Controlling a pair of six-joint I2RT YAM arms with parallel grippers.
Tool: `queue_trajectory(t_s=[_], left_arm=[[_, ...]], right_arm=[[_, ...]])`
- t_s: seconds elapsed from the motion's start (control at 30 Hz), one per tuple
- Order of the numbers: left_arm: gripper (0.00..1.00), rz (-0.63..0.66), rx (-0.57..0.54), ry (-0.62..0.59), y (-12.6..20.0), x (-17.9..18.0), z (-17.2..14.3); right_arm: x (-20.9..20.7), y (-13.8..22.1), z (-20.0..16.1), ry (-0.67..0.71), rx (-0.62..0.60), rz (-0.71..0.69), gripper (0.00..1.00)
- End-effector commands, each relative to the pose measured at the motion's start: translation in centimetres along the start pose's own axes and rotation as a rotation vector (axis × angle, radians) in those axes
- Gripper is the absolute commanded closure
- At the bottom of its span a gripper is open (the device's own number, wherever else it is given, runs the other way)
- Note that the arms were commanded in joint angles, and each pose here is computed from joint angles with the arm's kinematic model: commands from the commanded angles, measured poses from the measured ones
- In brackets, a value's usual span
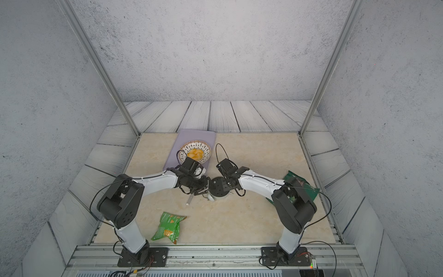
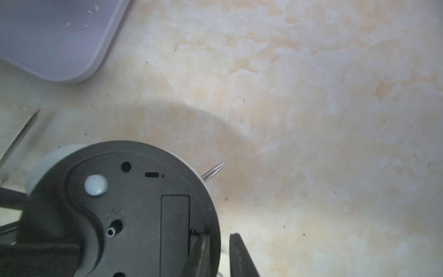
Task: Remove the battery from the alarm
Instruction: Remove the cover from the alarm.
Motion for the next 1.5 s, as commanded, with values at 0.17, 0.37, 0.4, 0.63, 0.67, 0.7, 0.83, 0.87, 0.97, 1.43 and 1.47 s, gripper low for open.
queue_trajectory(t_s=[0.17, 0.37, 0.4, 0.63, 0.67, 0.7, 0.83, 0.87, 0.97, 1.43, 1.47], left_arm=[[0.35, 0.152, 0.029, 0.012, 0.8, 1.9, -1.0], [0.35, 0.162, 0.024, 0.006, 1.1, 1.8, -0.9], [0.35, 0.162, 0.023, 0.005, 1.2, 1.7, -0.8], [0.34, 0.163, 0.012, -0.002, 1.5, 1.4, -0.6], [0.34, 0.164, 0.008, -0.006, 1.7, 1.3, -0.5], [0.34, 0.166, 0.006, -0.008, 1.8, 1.2, -0.5], [0.32, 0.179, -0.008, -0.029, 2.8, 0.8, -0.4], [0.31, 0.184, -0.011, -0.038, 3.1, 0.7, -0.3], [0.27, 0.196, -0.031, -0.067, 4.3, 0.1, -0.2], [0.11, 0.343, -0.107, -0.230, 10.0, 0.3, -1.4], [0.11, 0.341, -0.104, -0.229, 10.0, 0.3, -1.5]], right_arm=[[-1.0, 0.7, -3.1, 0.030, 0.166, 0.017, 0.78], [-1.1, 2.2, -1.7, 0.007, 0.125, 0.064, 0.77], [-0.9, 2.4, -1.5, 0.004, 0.118, 0.077, 0.77], [-0.9, 3.3, -0.3, 0.005, 0.095, 0.063, 0.76], [-1.3, 3.6, -0.2, 0.010, 0.091, 0.035, 0.76], [-1.6, 4.2, 0.1, 0.020, 0.085, 0.011, 0.75], [-1.5, 6.1, 1.0, 0.054, 0.084, 0.011, 0.73], [-1.1, 6.4, 1.2, 0.052, 0.092, 0.032, 0.72], [0.5, 6.8, 1.6, -0.004, 0.113, 0.140, 0.71], [3.0, 2.6, 1.4, -0.546, 0.138, 0.432, 0.77], [2.7, 2.3, 1.2, -0.581, 0.130, 0.445, 0.77]])
Point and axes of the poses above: each gripper's point midway between its finger pads, its own y axis back along the fingers, its own x axis along the line the jaws close on, z = x × y, the point moved 5 cm from there along y, back along the fingers, and after that the axes turned 5 degrees about -y, right-handed, at the moved point
